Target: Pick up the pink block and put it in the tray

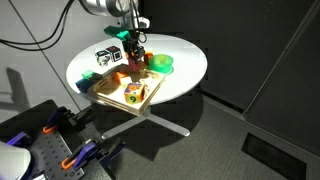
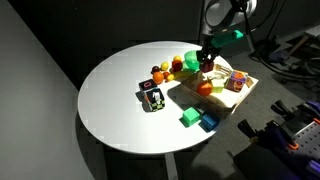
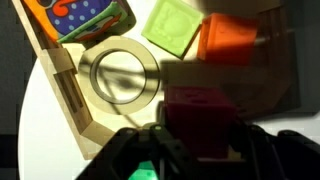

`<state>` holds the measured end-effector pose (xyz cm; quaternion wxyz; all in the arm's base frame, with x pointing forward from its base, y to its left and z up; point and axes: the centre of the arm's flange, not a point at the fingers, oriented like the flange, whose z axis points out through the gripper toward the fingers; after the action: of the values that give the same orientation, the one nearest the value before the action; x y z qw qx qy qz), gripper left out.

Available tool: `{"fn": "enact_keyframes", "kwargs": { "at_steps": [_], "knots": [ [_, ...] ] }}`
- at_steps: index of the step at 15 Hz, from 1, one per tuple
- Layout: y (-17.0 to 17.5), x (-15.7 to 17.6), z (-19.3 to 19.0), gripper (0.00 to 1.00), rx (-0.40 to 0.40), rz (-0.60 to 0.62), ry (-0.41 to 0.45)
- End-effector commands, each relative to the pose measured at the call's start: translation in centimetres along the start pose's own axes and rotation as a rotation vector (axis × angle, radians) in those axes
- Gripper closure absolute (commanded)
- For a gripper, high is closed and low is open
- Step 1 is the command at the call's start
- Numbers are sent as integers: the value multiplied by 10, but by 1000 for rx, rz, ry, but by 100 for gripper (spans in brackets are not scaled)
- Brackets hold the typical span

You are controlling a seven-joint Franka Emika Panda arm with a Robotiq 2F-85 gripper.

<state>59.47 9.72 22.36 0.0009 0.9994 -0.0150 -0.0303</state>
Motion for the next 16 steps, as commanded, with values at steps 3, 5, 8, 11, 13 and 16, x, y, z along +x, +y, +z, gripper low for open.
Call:
{"fn": "enact_keyframes", "kwargs": {
  "at_steps": [3, 5, 8, 11, 13, 16],
  "knots": [
    [36, -17, -18, 71, 0, 82, 25],
    [46, -23, -19, 71, -5, 95, 27],
    [58, -32, -18, 67, -9, 106, 30],
    [59, -42, -24, 19, -5, 100, 52],
    [55, -49, -31, 5, 6, 91, 67],
    [44, -65, -48, 0, 20, 63, 97]
  ]
}}
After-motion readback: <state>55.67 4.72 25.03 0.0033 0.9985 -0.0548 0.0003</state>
